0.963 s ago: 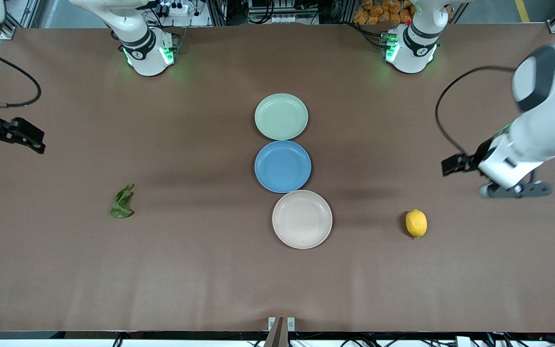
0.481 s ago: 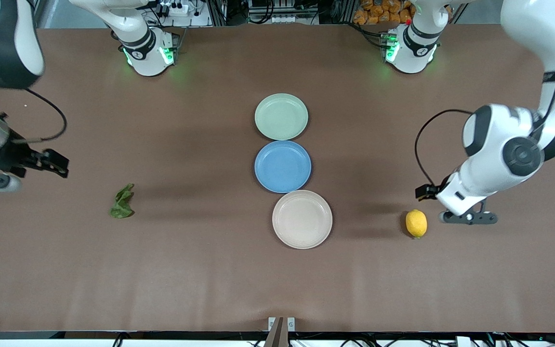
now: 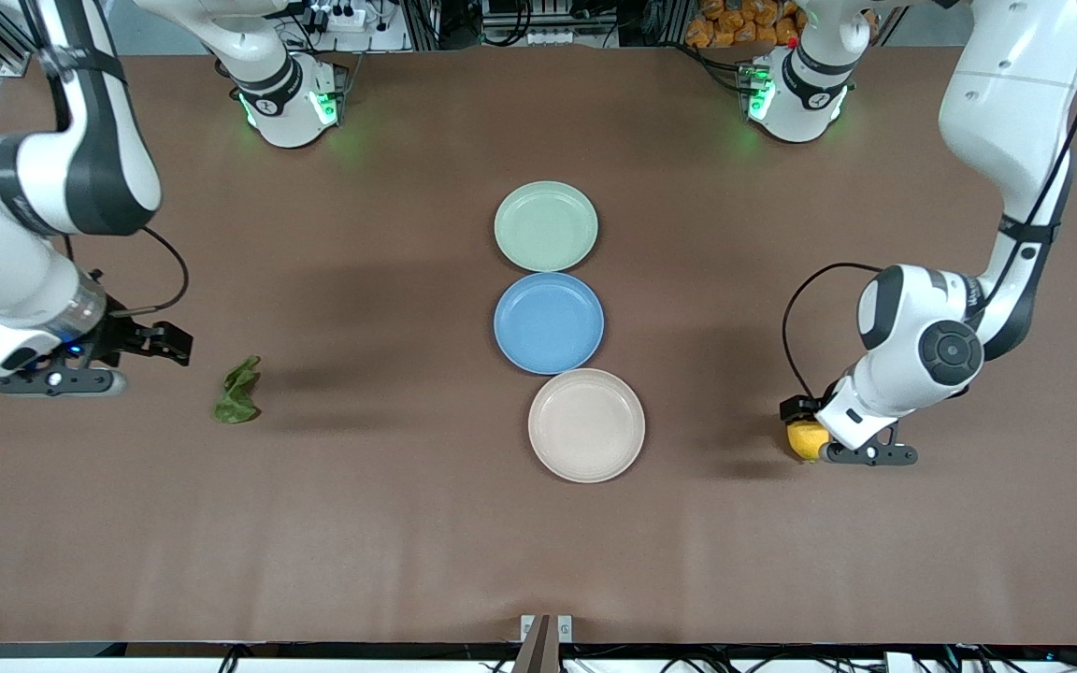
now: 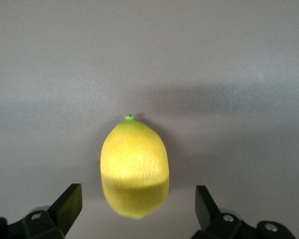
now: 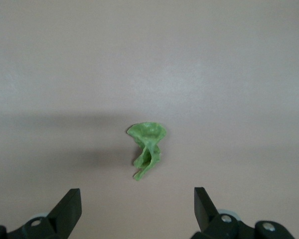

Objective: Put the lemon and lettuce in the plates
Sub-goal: 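Lower the left gripper onto the lemon while the right gripper reaches the lettuce, then close the left gripper on the lemon while the right gripper grasps the lettuce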

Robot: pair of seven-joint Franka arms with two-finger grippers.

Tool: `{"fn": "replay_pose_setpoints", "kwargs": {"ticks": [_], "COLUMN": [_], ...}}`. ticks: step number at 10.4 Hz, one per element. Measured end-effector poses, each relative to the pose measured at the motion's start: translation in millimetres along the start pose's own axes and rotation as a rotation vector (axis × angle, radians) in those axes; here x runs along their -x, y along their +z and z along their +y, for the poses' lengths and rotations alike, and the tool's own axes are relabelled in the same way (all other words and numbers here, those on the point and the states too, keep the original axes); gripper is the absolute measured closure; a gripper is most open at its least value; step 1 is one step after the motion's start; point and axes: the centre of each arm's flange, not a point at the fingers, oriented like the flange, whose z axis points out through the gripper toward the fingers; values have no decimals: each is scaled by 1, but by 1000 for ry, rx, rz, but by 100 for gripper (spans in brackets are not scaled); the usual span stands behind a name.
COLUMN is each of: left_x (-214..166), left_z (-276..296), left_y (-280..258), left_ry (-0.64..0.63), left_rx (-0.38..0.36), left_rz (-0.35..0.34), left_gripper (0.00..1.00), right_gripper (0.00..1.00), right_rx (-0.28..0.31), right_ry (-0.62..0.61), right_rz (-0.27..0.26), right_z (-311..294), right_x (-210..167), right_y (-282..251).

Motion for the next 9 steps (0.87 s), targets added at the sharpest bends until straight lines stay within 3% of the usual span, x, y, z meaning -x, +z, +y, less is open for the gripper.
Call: {"fn": "replay_pose_setpoints", "kwargs": {"ticks": [4,6,8,9], "left_x": [-3,-4,-4,-4], "left_z": [-2,-16,-20,-19], "left_y": [23,35,44,46], "left_ry": [-3,16,39,42], "left_rx": [7,-28,-50,-50], "left_rz": [10,24,31,34], "left_gripper": [0,1,8,22], "right_gripper": [0,0,0,0], "right_rx": [-13,-18,-17,-17], "right_ry": [-11,-9,1,5], "right_rz": [7,0,8,14], "right_z": [-7,-7,-2,0], "right_x": [17,25,25,24], "right_y": [94,135,165,176]}}
